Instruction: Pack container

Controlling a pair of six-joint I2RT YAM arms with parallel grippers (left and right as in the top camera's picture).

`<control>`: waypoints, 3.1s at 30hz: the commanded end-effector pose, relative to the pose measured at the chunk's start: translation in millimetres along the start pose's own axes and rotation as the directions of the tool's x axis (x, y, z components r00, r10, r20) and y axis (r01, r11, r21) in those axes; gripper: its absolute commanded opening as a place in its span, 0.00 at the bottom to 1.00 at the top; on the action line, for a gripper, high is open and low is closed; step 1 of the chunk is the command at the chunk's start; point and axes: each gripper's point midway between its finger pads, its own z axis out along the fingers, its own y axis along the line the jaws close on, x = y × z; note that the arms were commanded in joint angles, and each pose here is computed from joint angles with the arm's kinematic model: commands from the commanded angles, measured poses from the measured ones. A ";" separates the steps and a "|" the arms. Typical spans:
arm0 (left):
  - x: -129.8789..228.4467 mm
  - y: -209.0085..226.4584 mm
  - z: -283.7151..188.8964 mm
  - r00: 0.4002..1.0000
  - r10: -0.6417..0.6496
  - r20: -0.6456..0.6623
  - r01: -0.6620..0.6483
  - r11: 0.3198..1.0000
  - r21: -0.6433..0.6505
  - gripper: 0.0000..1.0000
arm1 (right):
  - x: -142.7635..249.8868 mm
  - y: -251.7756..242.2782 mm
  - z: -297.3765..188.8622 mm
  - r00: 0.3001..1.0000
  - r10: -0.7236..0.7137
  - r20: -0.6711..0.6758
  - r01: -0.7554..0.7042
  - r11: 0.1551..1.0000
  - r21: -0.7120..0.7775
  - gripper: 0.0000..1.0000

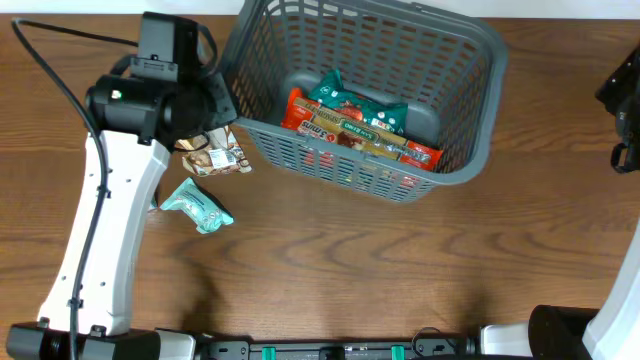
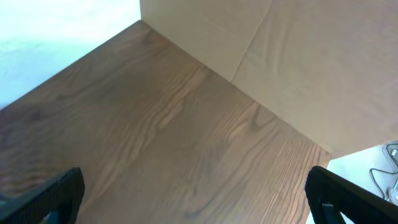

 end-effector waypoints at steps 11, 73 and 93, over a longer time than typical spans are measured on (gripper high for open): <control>42.5 -36.1 5.9 0.990 0.092 -0.108 -0.087 0.995 0.046 0.08 | -1.4 -4.3 1.5 1.000 0.020 0.006 -0.020 1.000 0.022 0.99; 105.2 170.6 52.4 0.883 -0.381 -0.276 0.251 0.878 -0.409 0.99 | -1.5 -4.3 1.5 1.000 0.020 0.006 -0.020 1.000 0.022 0.99; 141.1 143.5 96.7 0.913 -0.325 -0.248 0.192 0.877 -0.441 0.99 | -1.5 -4.3 1.5 1.000 0.020 0.006 -0.021 1.000 0.022 0.99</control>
